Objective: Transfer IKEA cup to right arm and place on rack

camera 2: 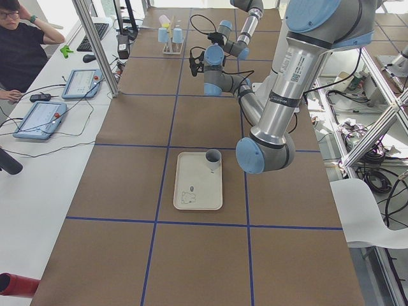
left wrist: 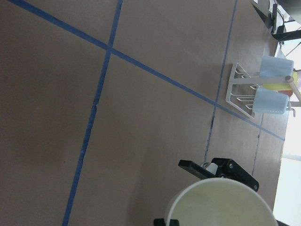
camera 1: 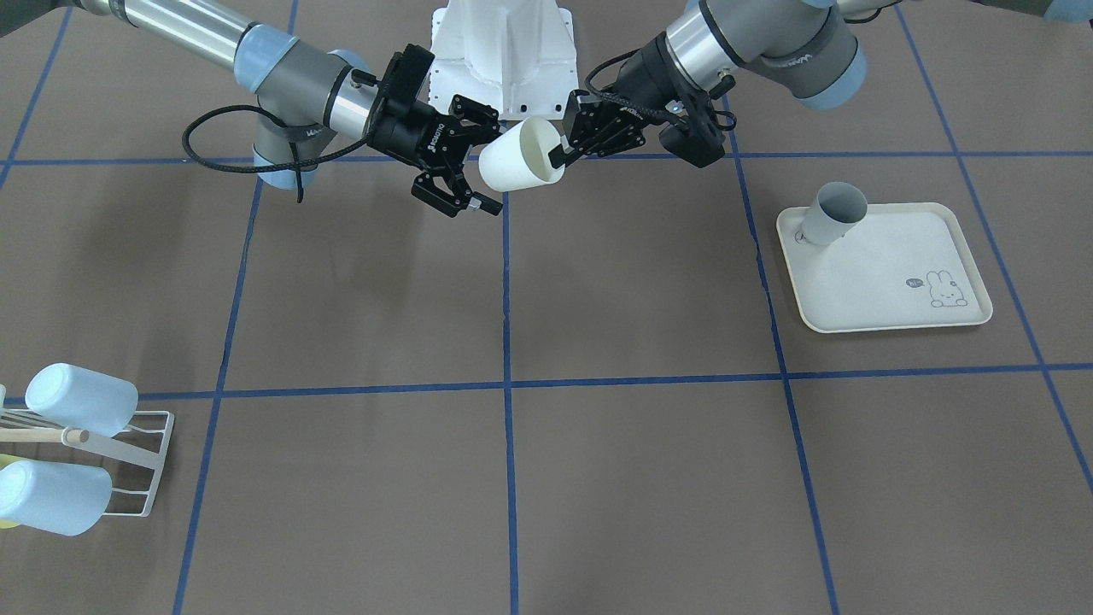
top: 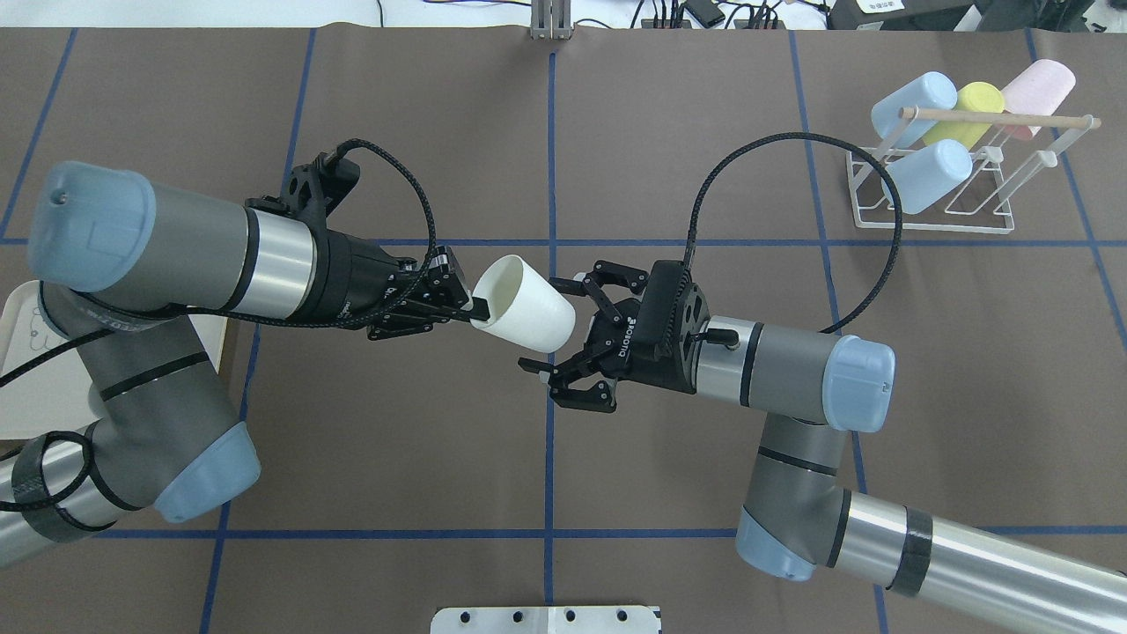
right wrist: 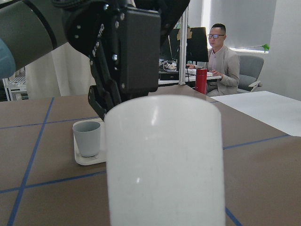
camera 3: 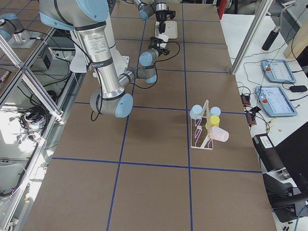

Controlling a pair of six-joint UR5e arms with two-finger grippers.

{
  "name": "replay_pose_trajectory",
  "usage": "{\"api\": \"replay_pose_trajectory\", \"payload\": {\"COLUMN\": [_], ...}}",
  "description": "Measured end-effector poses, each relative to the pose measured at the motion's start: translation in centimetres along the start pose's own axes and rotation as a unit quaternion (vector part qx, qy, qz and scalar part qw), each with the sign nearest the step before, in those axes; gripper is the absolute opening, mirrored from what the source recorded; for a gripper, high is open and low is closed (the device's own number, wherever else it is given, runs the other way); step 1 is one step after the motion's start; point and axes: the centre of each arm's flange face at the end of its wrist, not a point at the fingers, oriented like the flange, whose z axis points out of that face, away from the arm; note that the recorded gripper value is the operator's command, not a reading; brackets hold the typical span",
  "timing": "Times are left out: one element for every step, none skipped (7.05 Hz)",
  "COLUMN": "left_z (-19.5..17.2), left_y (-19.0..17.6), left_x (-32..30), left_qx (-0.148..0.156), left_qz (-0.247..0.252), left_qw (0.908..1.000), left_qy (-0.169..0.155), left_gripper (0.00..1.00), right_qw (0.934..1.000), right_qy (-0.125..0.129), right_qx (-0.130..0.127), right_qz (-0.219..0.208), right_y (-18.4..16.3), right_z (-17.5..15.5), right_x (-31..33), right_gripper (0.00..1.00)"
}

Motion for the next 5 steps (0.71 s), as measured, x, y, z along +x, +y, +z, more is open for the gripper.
{"api": "replay_pose_trajectory", "payload": {"left_z": [0.23,0.41,0.53,0.62,0.64], "left_y": [0.10,0.25,0.40,0.50,0.53], "left_x": [-0.06,0.01,0.15,0.19,0.19], "left_qx": [-0.002,-0.004,-0.006,-0.007,-0.007], "left_qz": [0.000,0.000,0.001,0.001,0.001], "left_qw": [1.0000,1.0000,1.0000,1.0000,1.0000], "left_qy": [-0.001,-0.001,0.000,0.000,0.000], "left_gripper": [0.00,0.00,0.00,0.00,0.00], "right_qw": [1.0000,1.0000,1.0000,1.0000,1.0000], "right_qy": [0.000,-0.001,-0.001,-0.002,-0.002], "right_qx": [0.001,0.002,0.002,0.002,0.001], "right_qz": [-0.002,-0.002,-0.002,-0.002,-0.002], "right_y": [-0.11,-0.21,-0.20,-0.15,-0.11], "right_z": [0.06,0.13,0.15,0.16,0.17], "right_x": [-0.03,-0.09,-0.15,-0.18,-0.19], "right_gripper": [0.98,0.94,0.90,0.88,0.83]}}
